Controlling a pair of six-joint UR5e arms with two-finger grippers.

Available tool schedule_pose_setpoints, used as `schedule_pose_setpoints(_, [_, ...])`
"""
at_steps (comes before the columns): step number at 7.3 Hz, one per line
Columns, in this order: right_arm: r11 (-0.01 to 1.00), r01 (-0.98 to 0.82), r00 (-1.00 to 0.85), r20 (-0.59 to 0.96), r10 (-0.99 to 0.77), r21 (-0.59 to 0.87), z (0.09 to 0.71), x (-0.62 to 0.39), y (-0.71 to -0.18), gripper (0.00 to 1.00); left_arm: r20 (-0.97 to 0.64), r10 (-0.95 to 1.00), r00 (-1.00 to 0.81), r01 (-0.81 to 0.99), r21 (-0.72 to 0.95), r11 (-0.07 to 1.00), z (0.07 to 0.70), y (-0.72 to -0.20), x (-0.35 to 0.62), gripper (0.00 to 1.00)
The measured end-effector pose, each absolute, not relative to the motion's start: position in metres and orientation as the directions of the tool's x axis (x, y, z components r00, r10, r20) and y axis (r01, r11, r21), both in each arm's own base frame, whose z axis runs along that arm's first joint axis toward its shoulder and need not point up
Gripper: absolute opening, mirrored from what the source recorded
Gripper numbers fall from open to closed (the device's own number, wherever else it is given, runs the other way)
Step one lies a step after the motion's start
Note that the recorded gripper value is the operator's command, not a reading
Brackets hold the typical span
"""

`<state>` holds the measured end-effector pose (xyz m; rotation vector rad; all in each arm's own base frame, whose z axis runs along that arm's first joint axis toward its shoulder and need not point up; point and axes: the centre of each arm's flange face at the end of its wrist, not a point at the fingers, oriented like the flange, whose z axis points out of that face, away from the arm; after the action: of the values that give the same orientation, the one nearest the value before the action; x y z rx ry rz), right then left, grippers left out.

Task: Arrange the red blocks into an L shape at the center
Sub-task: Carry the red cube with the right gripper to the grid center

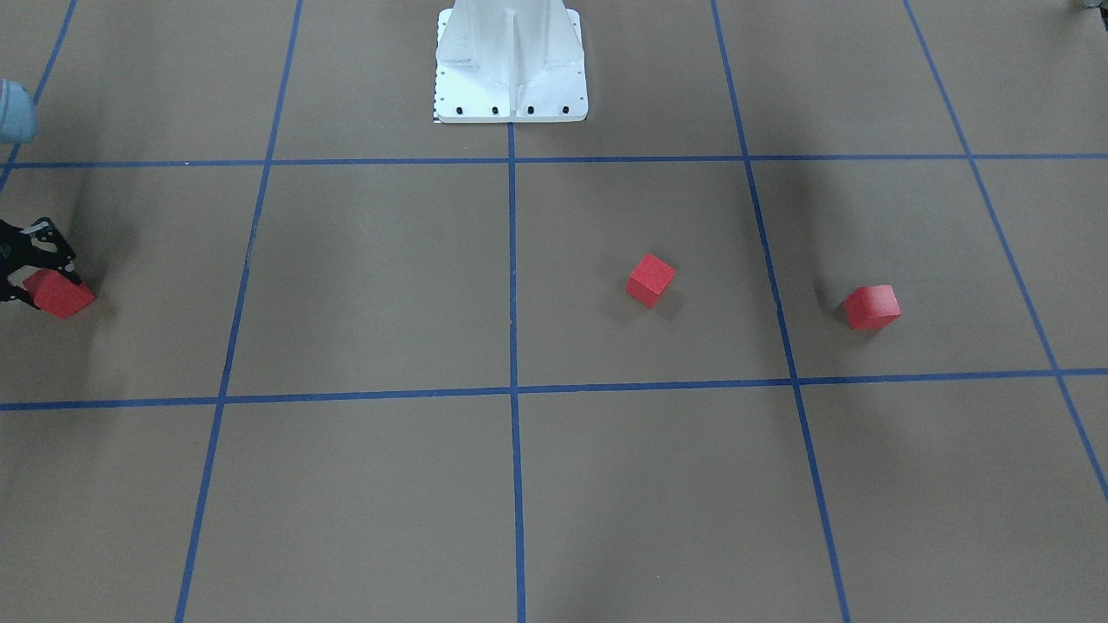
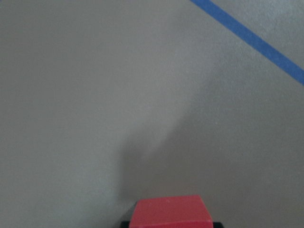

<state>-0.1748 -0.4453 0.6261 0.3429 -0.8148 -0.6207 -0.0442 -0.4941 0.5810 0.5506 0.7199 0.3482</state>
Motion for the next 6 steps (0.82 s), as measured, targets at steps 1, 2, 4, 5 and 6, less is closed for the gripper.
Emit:
schedule_pose_setpoints(1, [0.769,0.363,0.515,0.574,-0.636,0.527,0.603,-0.182,-0.457,0.11,-0.524,0.479,0.705,-0.113,0.584,0.804,0.581,-0.494,-0.044,1.0])
schedule_pose_setpoints(2, [0.795,0.317,0.523,0.603,-0.602,0.518,0.572,-0.194,-0.478,0.12,-0.524,0.479,0.705,-0.113,0.583,0.804,0.581,-0.493,-0.044,1.0])
schedule_pose_setpoints(4, [0.879,0.191,0.534,0.705,-0.466,0.437,0.5,-0.237,-0.513,0.14,-0.525,0.478,0.705,-0.112,0.582,0.805,0.581,-0.492,-0.044,1.0])
schedule_pose_setpoints(5, [0.915,0.143,0.525,0.755,-0.394,0.378,0.46,-0.276,-0.522,0.14,-0.525,0.476,0.705,-0.112,0.581,0.806,0.582,-0.492,-0.044,1.0])
schedule_pose_setpoints(6, [0.942,0.106,0.527,0.786,-0.325,0.318,0.415,-0.322,-0.527,0.14,-0.526,0.475,0.705,-0.111,0.58,0.807,0.583,-0.491,-0.044,1.0])
